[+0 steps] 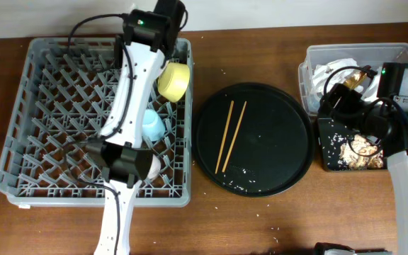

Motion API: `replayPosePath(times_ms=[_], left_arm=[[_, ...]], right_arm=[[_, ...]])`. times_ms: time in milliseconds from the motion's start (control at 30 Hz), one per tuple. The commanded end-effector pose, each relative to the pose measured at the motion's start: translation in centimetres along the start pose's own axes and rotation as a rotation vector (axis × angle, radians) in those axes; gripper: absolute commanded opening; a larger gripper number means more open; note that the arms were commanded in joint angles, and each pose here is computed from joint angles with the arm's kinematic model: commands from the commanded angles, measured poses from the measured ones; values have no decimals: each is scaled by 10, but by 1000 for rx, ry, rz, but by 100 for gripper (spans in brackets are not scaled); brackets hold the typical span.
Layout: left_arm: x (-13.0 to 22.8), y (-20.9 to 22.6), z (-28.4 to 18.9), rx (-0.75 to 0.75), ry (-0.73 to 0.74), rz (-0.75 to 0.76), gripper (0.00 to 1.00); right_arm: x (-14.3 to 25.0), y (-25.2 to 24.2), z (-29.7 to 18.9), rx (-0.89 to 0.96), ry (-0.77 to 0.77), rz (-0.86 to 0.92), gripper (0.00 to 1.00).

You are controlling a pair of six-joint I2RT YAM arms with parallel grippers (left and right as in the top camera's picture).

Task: Sort waste into correct bins and load items into the dishwasher rack
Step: 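Lift the white plate and carry it into the dish rack, then stand the white plate upright at the back of the rack, release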

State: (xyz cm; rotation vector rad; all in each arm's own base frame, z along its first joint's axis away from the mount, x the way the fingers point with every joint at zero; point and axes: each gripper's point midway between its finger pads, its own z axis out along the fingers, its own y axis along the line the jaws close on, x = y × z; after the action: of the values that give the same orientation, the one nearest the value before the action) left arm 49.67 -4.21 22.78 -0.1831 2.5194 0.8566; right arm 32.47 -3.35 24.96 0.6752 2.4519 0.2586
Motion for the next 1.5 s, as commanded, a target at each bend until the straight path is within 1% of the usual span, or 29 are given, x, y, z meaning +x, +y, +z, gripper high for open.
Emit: replayPosePath(times_ms=[0,100,200,300,367,433,500,533,567,600,667,733,767,833,900,1000,1067,1100,1133,1300,1333,1400,1433,1467], left_arm=[[0,24,11,36,43,-176,0],[-1,41,24,16,60,-216,0],[-3,51,22,-11,44,-227,0],[-3,48,20,-13,41,-313,0],[-2,43,20,2,48,-319,0],[1,35,20,39,69,-315,0],[4,23,20,89,95,-351,0],[3,7,17,180,122,-383,0],[7,-5,14,244,155,-382,0],[8,-6,14,252,164,-379,0],[9,0,15,220,157,-379,0],[8,14,16,127,131,-457,0],[7,15,15,109,116,-455,0],[3,21,9,59,71,-503,0],[1,25,6,37,50,-538,0],[4,24,8,29,61,-571,0],[7,24,13,-3,65,-607,0],[11,27,19,-53,61,-611,0],[13,27,22,-70,64,-605,0],[26,16,37,-97,105,-557,0],[27,13,38,-93,110,-556,5],[29,5,42,-71,128,-558,43],[30,3,42,-63,135,-558,57],[30,3,42,-63,135,-558,66]], right_arm=[[-2,-3,0,14,-5,-4,99],[-2,-3,0,14,-6,-4,99],[-2,-3,0,14,-6,-4,99],[-2,-3,0,14,-5,-4,99],[-2,-3,0,14,-5,-4,99],[-2,-3,0,14,-6,-4,99],[-2,-3,0,14,-6,-4,98],[-2,-3,0,14,-6,-4,99],[-2,-3,0,14,-6,-4,98],[-2,-3,0,14,-5,-4,98],[-2,-3,0,14,-5,-4,99],[-2,-3,0,14,-5,-4,98],[-2,-3,0,14,-6,-4,98],[-2,-3,0,14,-6,-4,99],[-2,-3,0,14,-6,-4,98],[-2,-3,0,14,-6,-4,99],[-2,-3,0,14,-6,-4,99],[-2,-3,0,14,-5,-4,99],[-2,-3,0,14,-5,-4,98],[-2,-3,0,14,-6,-4,99],[-2,-3,0,14,-5,-4,98],[-2,-3,0,14,-6,-4,99],[-2,-3,0,14,-6,-4,99],[-2,-3,0,14,-5,-4,98]])
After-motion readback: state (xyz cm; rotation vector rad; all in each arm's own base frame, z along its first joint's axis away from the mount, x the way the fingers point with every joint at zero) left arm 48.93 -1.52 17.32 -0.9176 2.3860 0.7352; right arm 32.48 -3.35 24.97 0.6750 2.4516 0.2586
